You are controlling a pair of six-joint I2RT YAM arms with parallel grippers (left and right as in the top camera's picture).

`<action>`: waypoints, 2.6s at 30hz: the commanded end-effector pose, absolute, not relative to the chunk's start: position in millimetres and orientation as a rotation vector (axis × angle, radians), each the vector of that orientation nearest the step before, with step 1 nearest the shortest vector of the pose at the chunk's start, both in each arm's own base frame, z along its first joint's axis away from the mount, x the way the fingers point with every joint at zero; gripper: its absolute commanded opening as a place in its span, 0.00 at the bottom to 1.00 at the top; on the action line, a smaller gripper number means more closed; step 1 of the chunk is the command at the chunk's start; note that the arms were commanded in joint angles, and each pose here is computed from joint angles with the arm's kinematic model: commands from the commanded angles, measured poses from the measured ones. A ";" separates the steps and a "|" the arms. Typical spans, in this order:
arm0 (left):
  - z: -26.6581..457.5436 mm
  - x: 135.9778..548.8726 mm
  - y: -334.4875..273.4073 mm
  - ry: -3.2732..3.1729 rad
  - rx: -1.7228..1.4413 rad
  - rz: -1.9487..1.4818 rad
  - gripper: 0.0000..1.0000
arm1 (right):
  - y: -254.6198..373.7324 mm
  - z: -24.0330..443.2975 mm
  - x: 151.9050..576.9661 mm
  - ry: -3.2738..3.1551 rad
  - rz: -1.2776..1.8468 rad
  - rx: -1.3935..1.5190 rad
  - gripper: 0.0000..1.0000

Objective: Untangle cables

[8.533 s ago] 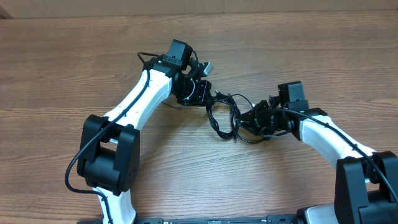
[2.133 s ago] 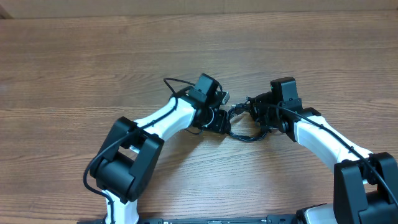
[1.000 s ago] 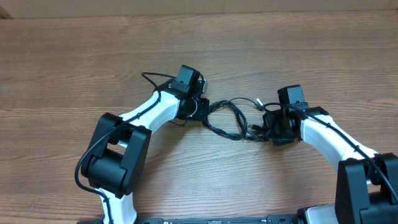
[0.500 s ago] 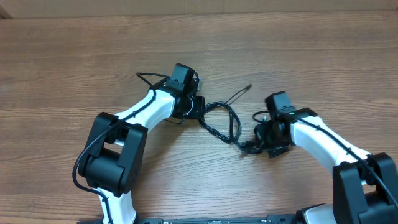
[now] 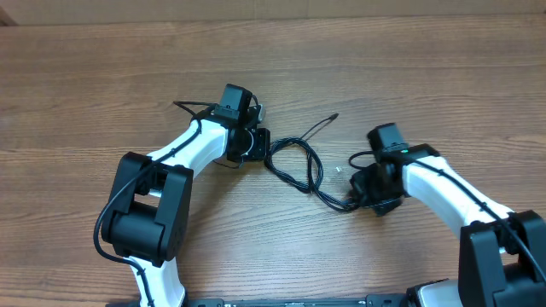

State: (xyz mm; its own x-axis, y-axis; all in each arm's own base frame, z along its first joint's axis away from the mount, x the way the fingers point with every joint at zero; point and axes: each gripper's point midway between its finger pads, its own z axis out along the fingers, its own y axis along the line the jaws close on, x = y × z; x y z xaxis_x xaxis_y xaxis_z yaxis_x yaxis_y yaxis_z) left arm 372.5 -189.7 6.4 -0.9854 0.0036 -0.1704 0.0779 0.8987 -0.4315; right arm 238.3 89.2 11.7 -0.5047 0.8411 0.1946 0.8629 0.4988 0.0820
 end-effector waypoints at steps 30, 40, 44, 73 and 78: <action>64.5 387.9 -194.0 2.866 0.570 -0.226 0.38 | 96.3 82.0 287.0 -2.969 -0.604 -0.729 0.47; 48.4 388.4 -190.2 2.840 0.760 -0.131 0.41 | 96.5 82.0 287.3 -2.971 -0.605 -0.727 0.54; 36.0 381.2 -203.9 2.847 0.844 -0.253 0.41 | 96.9 82.4 289.9 -2.980 -0.613 -0.726 0.54; 17.4 375.2 -243.3 2.781 0.973 -0.545 0.32 | 110.0 77.0 283.2 -2.934 -0.703 -0.695 0.57; 25.9 379.7 -249.7 2.749 0.989 -0.567 0.32 | 132.8 64.9 266.6 -2.863 -0.808 -0.624 0.56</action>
State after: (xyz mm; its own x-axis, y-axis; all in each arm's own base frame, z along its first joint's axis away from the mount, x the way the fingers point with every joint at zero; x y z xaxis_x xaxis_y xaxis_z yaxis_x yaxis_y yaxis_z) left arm 375.6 -234.9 16.0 -0.7997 0.5536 -0.2325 0.5998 0.7544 -0.2668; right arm 279.0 113.8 66.2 -0.8998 0.4060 0.1599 0.4341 0.7963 0.4212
